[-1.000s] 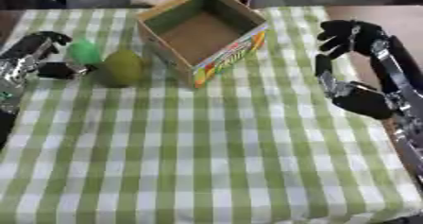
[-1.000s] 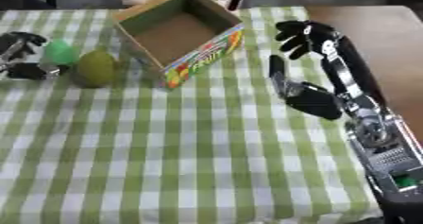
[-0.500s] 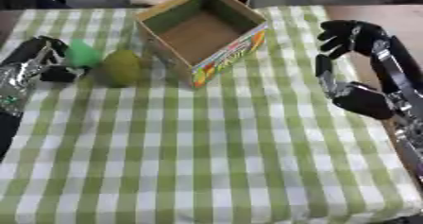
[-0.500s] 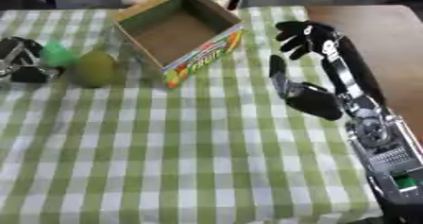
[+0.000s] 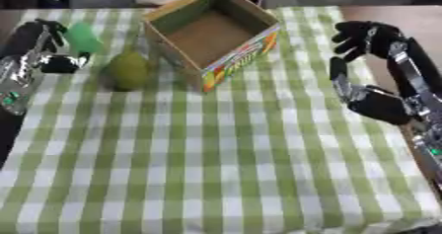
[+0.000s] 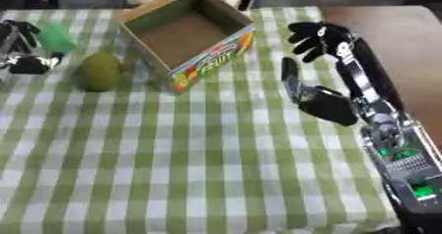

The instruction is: Pick up objects on the table and place them in the box.

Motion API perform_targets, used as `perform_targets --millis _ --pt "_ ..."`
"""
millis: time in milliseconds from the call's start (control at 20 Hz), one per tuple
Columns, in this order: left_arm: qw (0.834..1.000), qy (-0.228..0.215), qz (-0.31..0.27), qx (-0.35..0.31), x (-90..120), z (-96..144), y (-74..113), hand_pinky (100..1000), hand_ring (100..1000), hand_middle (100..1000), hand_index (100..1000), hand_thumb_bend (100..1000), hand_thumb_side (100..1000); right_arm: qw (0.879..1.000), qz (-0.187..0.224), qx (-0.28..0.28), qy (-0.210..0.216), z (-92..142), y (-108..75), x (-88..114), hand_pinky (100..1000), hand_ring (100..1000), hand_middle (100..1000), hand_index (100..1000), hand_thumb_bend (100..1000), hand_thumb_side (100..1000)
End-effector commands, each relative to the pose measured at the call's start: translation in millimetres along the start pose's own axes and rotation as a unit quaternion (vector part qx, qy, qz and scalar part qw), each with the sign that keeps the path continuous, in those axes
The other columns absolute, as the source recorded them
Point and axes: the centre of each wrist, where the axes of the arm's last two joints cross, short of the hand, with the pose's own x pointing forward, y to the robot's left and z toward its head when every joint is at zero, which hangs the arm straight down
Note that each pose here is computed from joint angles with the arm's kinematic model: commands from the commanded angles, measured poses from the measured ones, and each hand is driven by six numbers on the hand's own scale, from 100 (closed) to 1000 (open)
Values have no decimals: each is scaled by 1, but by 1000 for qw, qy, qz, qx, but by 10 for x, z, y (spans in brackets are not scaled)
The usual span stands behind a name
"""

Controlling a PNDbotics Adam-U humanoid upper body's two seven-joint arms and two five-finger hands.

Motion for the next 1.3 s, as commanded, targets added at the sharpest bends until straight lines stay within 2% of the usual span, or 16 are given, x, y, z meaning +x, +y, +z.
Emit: perform_targets --millis 50,300,450,600,750,950,1050,1150,1300 --pt "998 -56 6 43 265 -126 369 590 494 484 606 211 321 1000 4 -2 -11 -39 -46 35 584 658 677 856 100 384" --pt "987 -157 7 28 905 -246 415 599 503 494 618 227 336 1000 0 2 -14 -47 -24 48 584 658 677 856 100 384" --pt "980 -197 -1 8 1214 -291 327 604 512 505 629 238 345 1000 -4 4 -19 -63 -10 65 584 658 677 856 100 384" --pt "975 -219 -15 -14 1403 -312 191 614 530 527 651 253 354 1000 -7 6 -21 -75 -1 76 583 658 677 856 100 384" --pt "973 -225 -33 -38 1471 -313 23 638 584 596 711 283 369 1000 -9 7 -23 -82 6 82 583 658 677 856 100 384" --pt "974 -212 -49 -64 1421 -295 -175 688 688 728 830 381 419 1000 -10 7 -22 -79 12 78 583 657 676 855 100 384" --pt "976 -199 -52 -69 1367 -290 -234 711 734 781 874 480 493 1000 -11 7 -21 -78 14 78 583 657 676 855 100 384" --pt "978 -191 -53 -65 1323 -287 -255 736 783 854 927 641 607 1000 -11 6 -21 -76 14 75 582 657 676 855 100 384" --pt "981 -183 -46 -39 1275 -283 -217 746 809 888 957 751 687 1000 -11 5 -20 -74 12 72 582 657 676 855 100 384"
